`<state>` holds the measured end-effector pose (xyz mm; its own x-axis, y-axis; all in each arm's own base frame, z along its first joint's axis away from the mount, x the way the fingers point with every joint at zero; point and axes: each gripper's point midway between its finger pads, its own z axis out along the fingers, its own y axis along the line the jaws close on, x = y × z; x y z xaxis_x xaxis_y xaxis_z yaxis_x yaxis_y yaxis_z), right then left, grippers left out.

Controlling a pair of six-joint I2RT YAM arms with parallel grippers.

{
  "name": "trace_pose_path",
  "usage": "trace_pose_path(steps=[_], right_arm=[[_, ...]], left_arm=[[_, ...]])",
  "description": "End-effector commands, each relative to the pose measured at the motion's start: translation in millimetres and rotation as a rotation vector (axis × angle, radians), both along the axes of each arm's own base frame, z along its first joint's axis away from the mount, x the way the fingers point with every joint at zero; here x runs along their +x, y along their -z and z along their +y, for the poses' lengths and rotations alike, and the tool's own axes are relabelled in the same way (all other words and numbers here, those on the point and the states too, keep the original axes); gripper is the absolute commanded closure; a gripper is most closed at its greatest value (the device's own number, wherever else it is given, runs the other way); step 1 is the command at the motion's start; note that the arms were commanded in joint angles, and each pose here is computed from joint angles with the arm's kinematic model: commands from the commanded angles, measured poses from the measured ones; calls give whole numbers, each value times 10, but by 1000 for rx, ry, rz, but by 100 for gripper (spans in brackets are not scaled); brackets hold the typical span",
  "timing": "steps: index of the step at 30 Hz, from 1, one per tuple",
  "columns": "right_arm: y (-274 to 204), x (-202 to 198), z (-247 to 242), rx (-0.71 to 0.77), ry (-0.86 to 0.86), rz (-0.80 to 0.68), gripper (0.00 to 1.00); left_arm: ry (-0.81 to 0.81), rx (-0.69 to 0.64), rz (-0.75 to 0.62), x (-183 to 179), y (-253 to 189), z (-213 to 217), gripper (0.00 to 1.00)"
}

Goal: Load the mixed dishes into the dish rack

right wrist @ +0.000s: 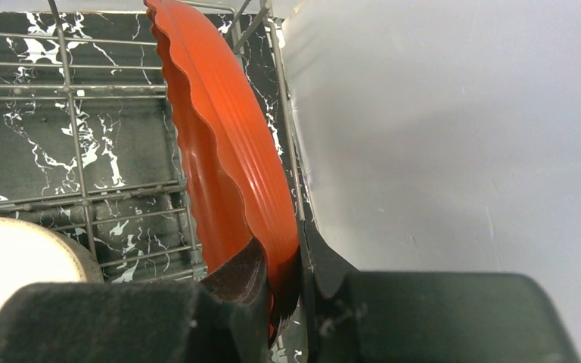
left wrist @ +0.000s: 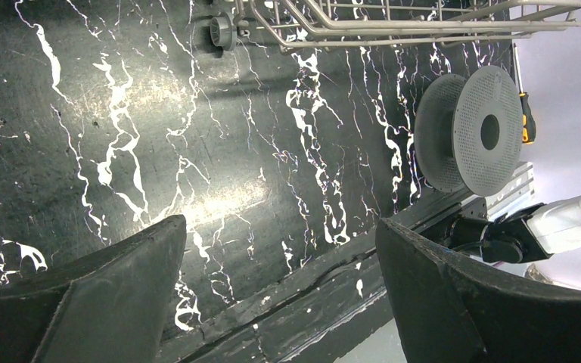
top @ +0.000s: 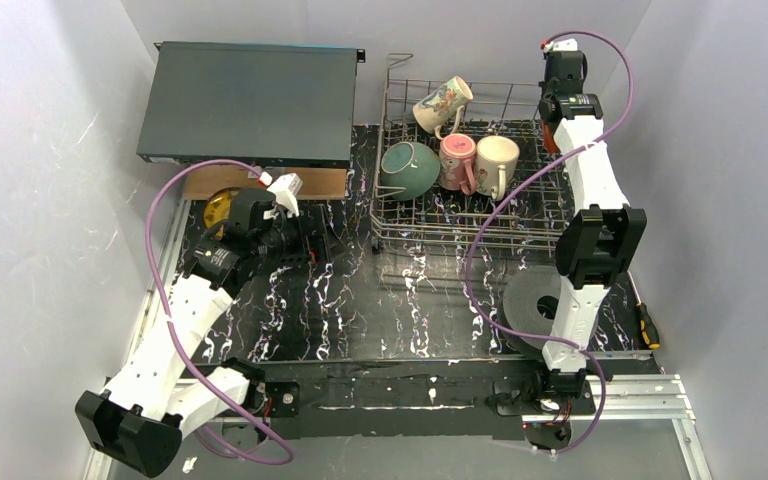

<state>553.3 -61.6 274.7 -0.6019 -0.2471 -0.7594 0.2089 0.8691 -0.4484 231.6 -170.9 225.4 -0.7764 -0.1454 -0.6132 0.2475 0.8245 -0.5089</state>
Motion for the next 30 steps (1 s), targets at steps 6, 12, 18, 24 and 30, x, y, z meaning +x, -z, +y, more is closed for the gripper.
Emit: trace_pose_path(steps=[6, 12, 18, 24, 30], right_arm=[[-497, 23, -132, -28, 31, -130, 99], [-333, 98, -140, -16, 18, -106, 99], [-50, 224, -108, 0, 8, -59, 90], [82, 298, -56, 49, 14, -53, 75], [17, 253, -11, 85, 15, -61, 48]], left_arm=[[9, -10, -47, 22, -180, -4, 5], [6, -11, -42, 25, -178, -7, 5], [-4, -13, -34, 2, -154, 5, 5], [-10, -9, -32, -10, -163, 24, 5], [-18, -13, -24, -45, -150, 38, 5]])
